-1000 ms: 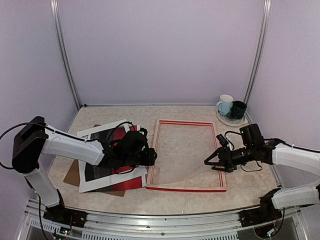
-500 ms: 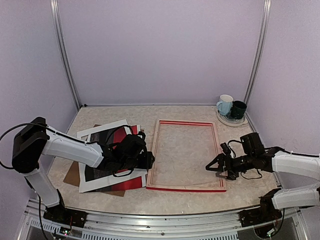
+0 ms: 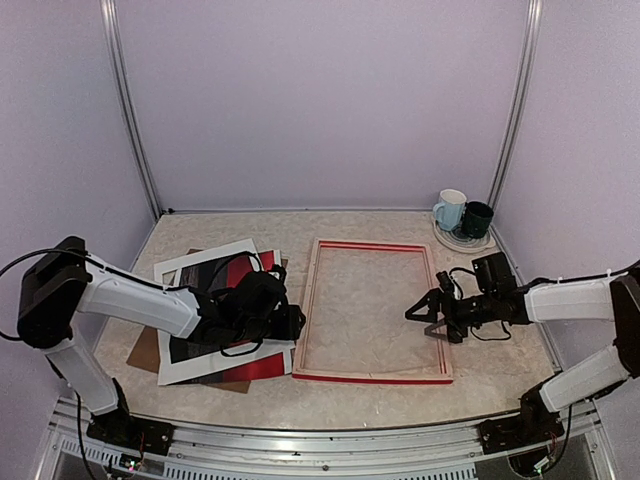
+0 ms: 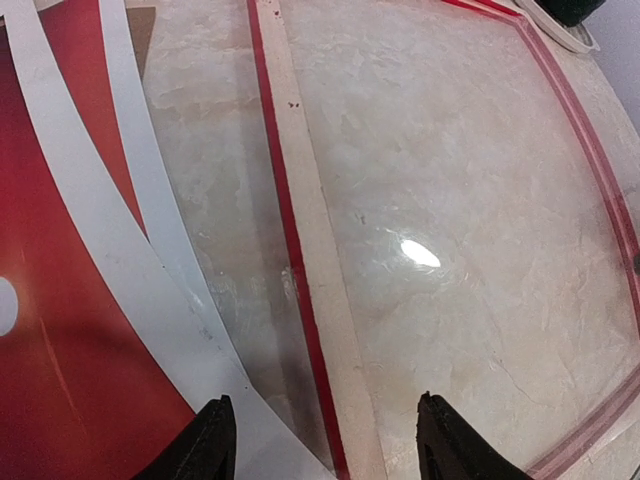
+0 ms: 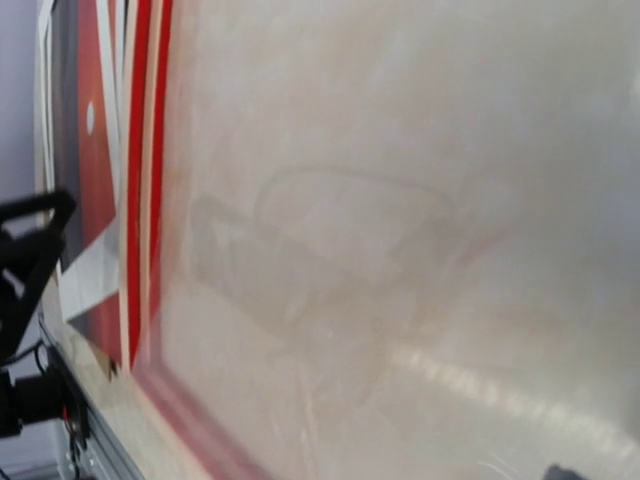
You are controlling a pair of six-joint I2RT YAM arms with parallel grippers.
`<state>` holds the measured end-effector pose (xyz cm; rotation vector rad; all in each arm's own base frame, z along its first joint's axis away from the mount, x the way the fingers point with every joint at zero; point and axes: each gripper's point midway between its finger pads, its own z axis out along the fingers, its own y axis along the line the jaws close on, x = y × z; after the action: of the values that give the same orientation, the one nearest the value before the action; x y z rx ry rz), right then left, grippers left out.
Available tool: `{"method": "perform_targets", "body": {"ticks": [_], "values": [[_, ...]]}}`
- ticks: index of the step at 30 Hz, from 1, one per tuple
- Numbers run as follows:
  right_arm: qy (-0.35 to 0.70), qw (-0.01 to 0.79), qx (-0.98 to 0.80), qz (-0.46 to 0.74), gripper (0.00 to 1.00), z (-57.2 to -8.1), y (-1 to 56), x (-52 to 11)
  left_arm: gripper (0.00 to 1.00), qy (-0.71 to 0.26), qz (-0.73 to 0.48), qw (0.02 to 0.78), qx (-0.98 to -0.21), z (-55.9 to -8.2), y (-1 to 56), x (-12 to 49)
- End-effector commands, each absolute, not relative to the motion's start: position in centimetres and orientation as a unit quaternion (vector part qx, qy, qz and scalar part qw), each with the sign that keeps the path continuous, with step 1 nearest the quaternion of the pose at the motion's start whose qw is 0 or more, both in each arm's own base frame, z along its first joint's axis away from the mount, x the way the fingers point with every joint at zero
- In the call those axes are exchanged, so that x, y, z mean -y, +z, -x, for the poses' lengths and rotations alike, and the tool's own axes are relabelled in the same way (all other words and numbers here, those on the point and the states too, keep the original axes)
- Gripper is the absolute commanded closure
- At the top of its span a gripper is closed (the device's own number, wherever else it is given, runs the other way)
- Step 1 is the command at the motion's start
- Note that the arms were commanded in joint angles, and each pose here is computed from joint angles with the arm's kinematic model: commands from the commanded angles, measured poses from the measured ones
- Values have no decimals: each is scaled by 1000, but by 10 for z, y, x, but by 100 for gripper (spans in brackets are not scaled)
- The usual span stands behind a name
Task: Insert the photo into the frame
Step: Place the glass panel at the frame body.
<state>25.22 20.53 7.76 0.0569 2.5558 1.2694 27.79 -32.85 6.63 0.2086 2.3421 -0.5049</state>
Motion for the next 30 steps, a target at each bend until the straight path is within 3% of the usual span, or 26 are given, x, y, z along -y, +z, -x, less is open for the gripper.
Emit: {"method": "perform_targets", "body": {"ticks": [1, 9, 16, 21, 26, 30], "values": [[456, 169, -873, -14, 4, -279, 89, -202, 38, -207, -73, 373, -901, -275, 78, 327], [505, 153, -849, 1, 17, -307, 98, -208, 38, -207, -72, 372, -902, -273, 76, 324], [517, 128, -847, 10, 36, -317, 92, -214, 38, -208, -71, 371, -902, -273, 76, 326], [508, 109, -854, 22, 57, -311, 90, -214, 39, -206, -70, 370, -903, -272, 74, 324], [494, 93, -864, 28, 63, -304, 83, -210, 39, -208, -71, 367, -904, -272, 71, 327], [490, 87, -867, 23, 74, -303, 76, -209, 39, -208, -74, 367, -904, -272, 71, 330]]}}
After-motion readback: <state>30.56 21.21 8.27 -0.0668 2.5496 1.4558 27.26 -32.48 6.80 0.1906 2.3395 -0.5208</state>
